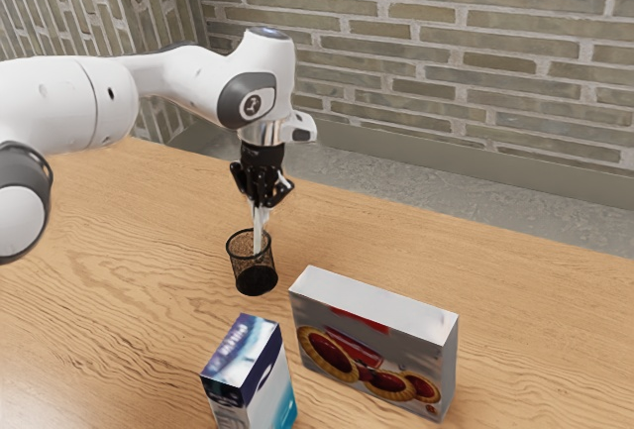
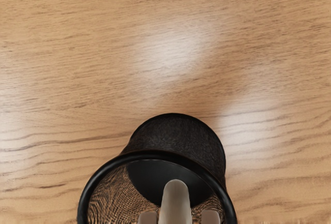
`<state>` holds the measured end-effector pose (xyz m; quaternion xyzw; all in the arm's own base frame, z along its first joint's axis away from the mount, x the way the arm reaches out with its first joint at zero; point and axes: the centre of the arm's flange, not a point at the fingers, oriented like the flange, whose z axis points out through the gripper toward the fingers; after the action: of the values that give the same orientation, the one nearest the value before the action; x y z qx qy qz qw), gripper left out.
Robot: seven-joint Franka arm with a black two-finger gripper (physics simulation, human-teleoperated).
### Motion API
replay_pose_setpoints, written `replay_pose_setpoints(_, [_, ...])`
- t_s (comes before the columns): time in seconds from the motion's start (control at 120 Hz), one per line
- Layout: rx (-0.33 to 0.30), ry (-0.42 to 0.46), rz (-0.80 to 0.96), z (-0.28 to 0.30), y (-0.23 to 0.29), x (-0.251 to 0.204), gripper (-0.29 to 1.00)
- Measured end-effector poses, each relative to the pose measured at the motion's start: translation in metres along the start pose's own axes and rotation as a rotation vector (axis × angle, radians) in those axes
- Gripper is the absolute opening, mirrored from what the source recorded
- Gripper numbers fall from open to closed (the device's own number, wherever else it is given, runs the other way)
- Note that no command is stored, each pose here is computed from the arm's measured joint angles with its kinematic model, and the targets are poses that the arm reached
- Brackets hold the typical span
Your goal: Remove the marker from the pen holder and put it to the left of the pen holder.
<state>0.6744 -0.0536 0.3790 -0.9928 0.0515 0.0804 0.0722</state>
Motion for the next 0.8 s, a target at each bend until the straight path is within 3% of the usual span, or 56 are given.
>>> replay_pose_setpoints(0.133, [-0.003,0.022,-0.049,-0.042,-0.026,-0.011,-0.06])
replay_pose_setpoints(0.225, [-0.019,-0.031,-0.103,-0.054,-0.054,-0.024,-0.06])
replay_pose_setpoints(0.4, [-0.019,-0.276,-0.218,0.008,-0.118,-0.04,-0.06])
replay_pose_setpoints(0.558, [-0.035,-0.513,-0.253,0.088,-0.135,-0.047,-0.05])
replay_pose_setpoints(0.8, [-0.068,-0.692,-0.298,0.141,-0.16,-0.063,-0.05])
